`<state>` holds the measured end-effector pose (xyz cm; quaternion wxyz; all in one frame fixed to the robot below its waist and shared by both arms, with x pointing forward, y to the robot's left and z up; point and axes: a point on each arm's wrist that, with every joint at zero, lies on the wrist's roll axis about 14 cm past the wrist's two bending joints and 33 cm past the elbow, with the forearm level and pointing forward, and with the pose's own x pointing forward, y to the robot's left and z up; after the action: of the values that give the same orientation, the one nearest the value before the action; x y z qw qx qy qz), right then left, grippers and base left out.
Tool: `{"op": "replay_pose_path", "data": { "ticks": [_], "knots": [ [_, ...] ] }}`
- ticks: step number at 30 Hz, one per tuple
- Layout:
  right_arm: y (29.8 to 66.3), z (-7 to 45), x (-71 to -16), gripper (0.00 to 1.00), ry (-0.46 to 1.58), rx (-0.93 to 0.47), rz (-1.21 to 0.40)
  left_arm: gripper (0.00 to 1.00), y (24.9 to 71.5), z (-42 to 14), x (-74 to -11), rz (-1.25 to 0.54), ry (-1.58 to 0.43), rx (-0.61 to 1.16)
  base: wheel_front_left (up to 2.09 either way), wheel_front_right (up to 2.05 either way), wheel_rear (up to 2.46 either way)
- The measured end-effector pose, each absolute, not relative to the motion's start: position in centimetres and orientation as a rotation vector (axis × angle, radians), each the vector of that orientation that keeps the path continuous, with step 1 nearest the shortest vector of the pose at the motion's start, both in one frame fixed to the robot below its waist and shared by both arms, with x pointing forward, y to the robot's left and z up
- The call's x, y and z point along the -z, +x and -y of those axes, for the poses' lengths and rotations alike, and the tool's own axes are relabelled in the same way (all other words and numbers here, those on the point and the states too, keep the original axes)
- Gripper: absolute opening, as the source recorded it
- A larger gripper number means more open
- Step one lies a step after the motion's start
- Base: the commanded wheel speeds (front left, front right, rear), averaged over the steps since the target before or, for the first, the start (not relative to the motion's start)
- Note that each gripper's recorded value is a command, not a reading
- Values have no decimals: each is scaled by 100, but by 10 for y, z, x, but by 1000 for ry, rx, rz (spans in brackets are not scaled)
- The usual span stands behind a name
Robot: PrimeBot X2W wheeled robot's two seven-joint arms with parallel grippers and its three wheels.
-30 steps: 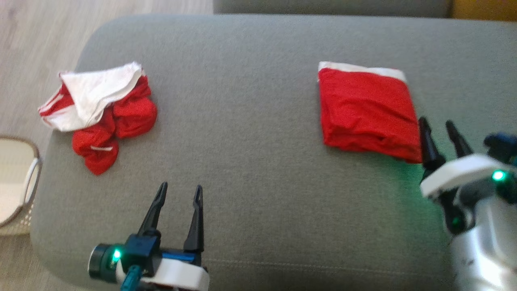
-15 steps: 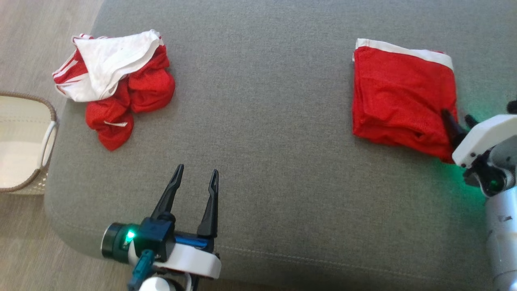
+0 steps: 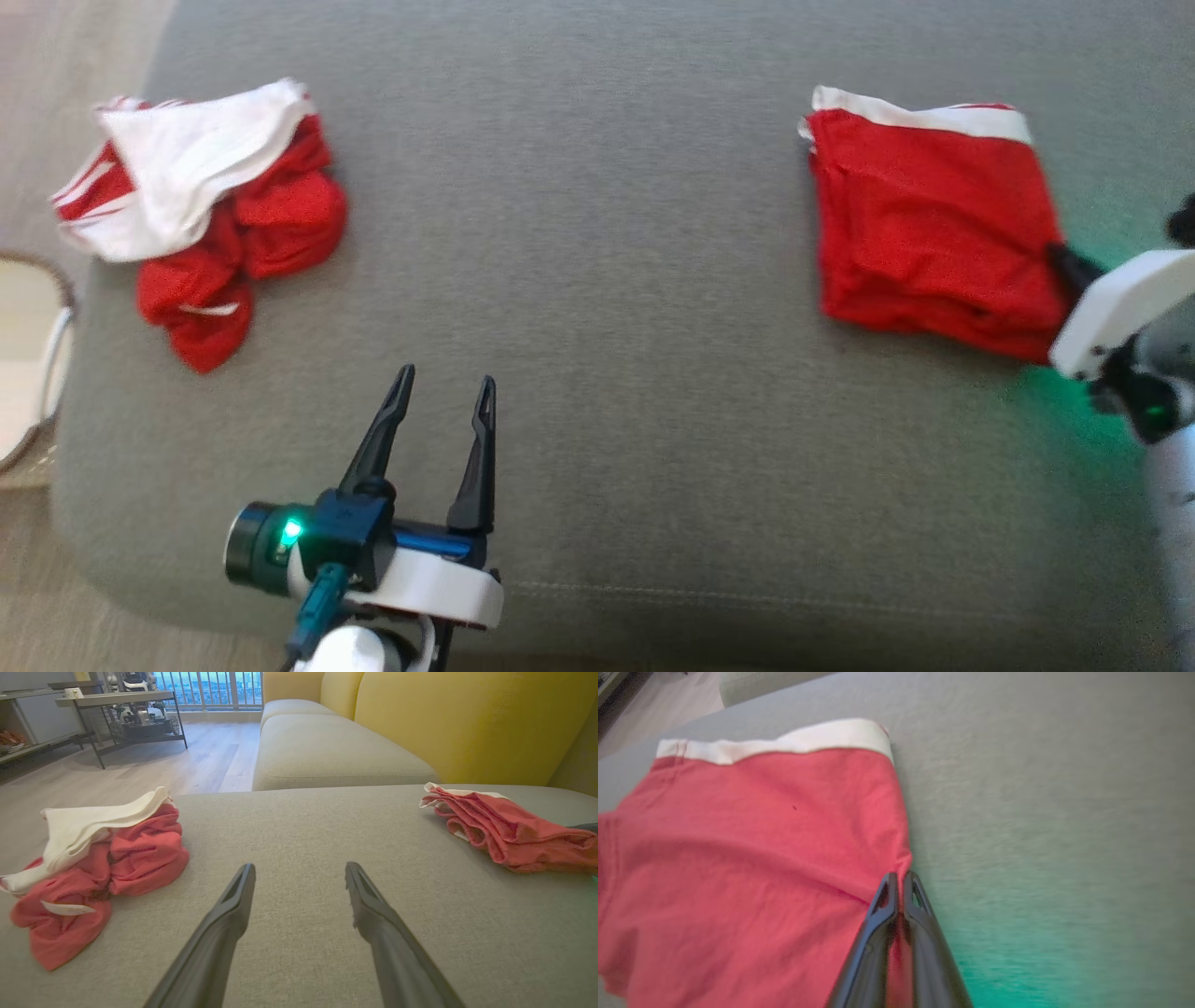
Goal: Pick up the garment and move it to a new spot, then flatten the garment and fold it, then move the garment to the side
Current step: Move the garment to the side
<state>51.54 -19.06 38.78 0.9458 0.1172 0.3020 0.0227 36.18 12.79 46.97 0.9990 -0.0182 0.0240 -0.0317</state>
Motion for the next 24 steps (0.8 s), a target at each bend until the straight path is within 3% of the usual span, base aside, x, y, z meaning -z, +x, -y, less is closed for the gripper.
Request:
{"op": "replay_pose_path", "data": {
  "ticks": [17, 24],
  "knots": [
    [489, 355, -457, 0, -33, 193, -430, 100, 398, -68, -458, -45, -50, 290, 0, 0, 0],
    [490, 382, -466, 0, -153, 249, -403, 100, 414, -51, -446, -54, -47, 365, 0, 0, 0]
  ]
}}
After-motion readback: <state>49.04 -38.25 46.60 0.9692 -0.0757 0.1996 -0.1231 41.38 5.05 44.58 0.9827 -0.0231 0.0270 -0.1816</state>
